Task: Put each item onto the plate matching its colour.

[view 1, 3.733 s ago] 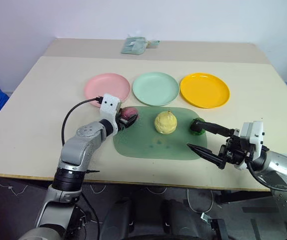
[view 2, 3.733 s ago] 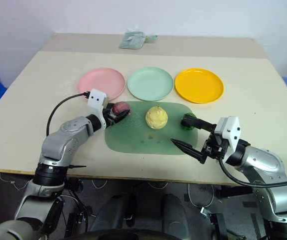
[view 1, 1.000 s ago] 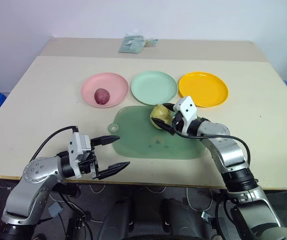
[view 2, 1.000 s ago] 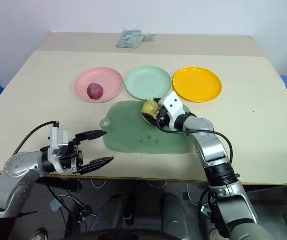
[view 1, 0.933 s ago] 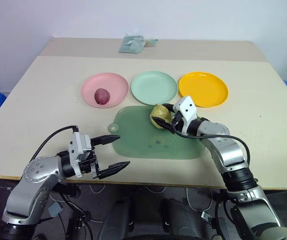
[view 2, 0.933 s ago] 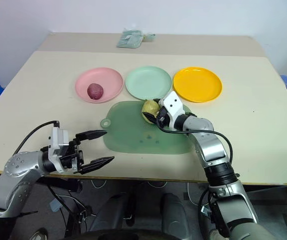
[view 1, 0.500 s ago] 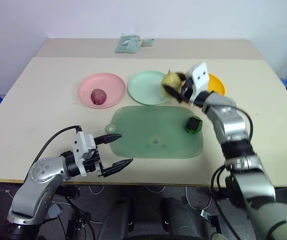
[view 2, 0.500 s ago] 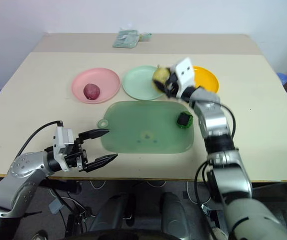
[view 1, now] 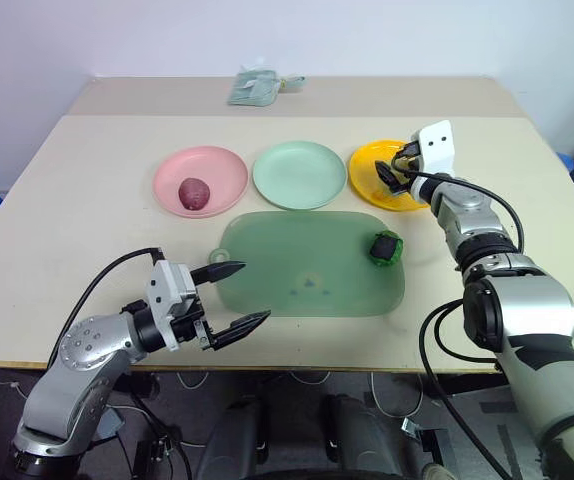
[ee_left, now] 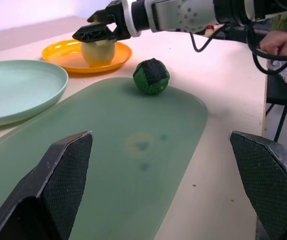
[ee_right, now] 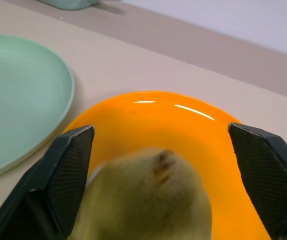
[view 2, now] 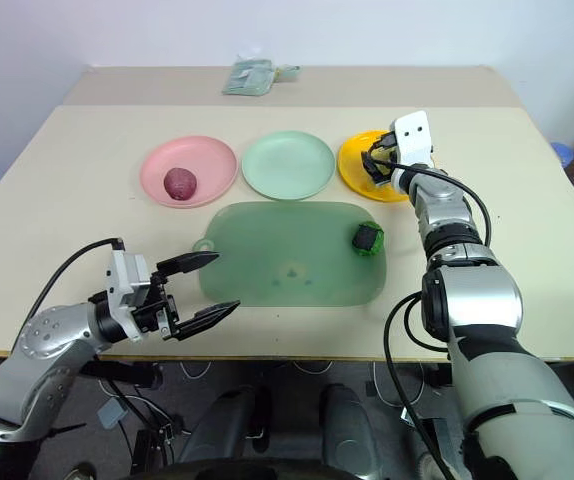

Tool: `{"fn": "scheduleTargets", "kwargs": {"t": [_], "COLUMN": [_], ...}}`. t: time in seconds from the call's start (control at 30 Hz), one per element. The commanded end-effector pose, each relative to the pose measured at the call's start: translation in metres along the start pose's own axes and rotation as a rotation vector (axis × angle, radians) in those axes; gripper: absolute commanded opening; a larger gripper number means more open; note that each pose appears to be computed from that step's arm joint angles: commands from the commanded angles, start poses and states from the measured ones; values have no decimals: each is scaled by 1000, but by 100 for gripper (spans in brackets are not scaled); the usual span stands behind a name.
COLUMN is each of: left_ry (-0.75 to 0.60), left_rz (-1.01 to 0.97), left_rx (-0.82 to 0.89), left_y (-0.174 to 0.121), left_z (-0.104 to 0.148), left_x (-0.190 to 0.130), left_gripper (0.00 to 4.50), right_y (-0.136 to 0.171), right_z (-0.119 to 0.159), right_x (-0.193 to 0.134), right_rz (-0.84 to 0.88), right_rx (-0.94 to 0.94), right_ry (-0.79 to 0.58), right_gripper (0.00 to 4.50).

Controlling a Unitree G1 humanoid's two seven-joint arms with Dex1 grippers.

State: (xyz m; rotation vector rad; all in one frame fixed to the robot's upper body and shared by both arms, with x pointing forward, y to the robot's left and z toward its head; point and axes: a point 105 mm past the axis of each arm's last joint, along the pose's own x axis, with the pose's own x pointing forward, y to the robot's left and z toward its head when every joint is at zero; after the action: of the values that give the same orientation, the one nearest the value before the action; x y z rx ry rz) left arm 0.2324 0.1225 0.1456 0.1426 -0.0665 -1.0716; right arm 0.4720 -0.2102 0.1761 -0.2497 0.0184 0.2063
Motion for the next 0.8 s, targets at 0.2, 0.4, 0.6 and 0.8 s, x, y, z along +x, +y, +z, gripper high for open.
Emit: {"fn": "scheduleTargets", "kwargs": {"t": [0.2, 0.4, 0.6, 0.8], "left_ry": [-22, 0, -15, -23], "left_rz": [-39, -116, -158, -185], "left_rx": [14, -14, -14, -8], "left_y": [-7, -9, -5, -4], "left_z": [11, 7, 10, 12], "left_x": [2, 1, 9, 14], "left_gripper": [450, 450, 450, 450], "right_y": [-11, 4, 20, 39], "right_z": [57, 39, 14, -24], "right_x": [-24, -86, -124, -134], "right_rz": [221, 412, 432, 480], "right_rx": [22, 1, 57, 121], "right_ry": [-282, -282, -176, -28], "right_gripper": [447, 447, 447, 447]}}
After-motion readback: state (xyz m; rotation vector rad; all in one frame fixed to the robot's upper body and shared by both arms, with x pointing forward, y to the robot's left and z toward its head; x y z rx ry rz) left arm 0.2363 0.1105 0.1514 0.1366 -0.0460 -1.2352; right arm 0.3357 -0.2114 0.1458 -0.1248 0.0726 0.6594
